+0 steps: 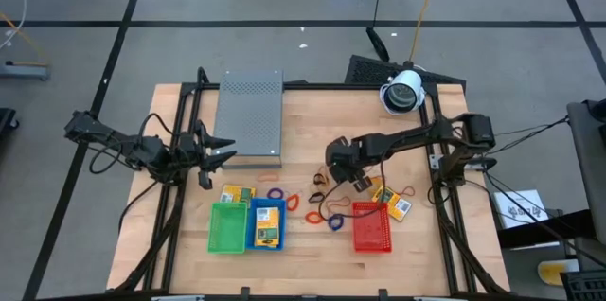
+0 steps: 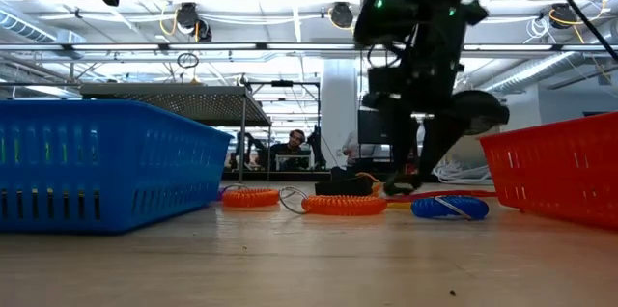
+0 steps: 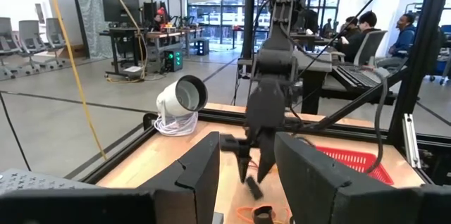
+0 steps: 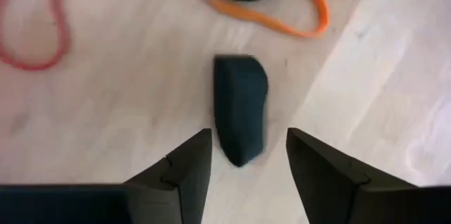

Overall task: Pick & Place Office Desk Supplies
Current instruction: Put the black rubber band into the red bin

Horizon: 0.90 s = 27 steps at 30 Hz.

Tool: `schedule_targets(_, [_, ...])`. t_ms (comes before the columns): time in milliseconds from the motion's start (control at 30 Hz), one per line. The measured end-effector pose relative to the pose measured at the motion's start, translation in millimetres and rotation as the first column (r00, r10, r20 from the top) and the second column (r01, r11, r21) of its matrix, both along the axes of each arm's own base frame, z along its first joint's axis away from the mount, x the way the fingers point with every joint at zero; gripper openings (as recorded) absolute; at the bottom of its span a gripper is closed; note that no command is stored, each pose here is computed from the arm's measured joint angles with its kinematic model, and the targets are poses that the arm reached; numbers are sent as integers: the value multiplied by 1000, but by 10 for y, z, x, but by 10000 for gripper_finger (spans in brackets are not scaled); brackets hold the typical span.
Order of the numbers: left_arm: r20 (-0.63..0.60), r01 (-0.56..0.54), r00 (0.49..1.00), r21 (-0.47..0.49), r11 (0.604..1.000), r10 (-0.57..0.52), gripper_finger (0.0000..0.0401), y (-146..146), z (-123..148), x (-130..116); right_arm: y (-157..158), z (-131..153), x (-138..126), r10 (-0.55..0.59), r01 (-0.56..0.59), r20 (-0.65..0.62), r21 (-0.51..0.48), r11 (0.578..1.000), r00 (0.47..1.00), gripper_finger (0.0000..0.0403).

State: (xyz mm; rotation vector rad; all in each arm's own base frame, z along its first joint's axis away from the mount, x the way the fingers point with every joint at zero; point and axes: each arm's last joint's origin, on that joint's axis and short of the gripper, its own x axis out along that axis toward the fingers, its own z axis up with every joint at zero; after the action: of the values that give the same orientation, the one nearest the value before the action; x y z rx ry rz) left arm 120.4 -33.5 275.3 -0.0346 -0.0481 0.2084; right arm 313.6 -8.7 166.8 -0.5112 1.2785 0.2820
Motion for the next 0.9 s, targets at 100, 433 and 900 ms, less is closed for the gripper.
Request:
schedule_targets(100, [0, 0, 1000, 0, 1000, 0, 145, 0, 0, 1, 13, 45, 2, -10, 9, 28, 22, 1000, 1000, 172])
schedule_targets(433, [2, 0, 1000, -1, 1000, 0, 145, 0, 2, 0, 0, 40, 34, -32, 28, 54, 66, 997, 998, 171])
schedule_targets(900, [2, 1, 1000, -1, 1000, -1, 145, 0, 2, 0, -120, -110, 62, -37, 36, 8, 115, 993, 999, 171])
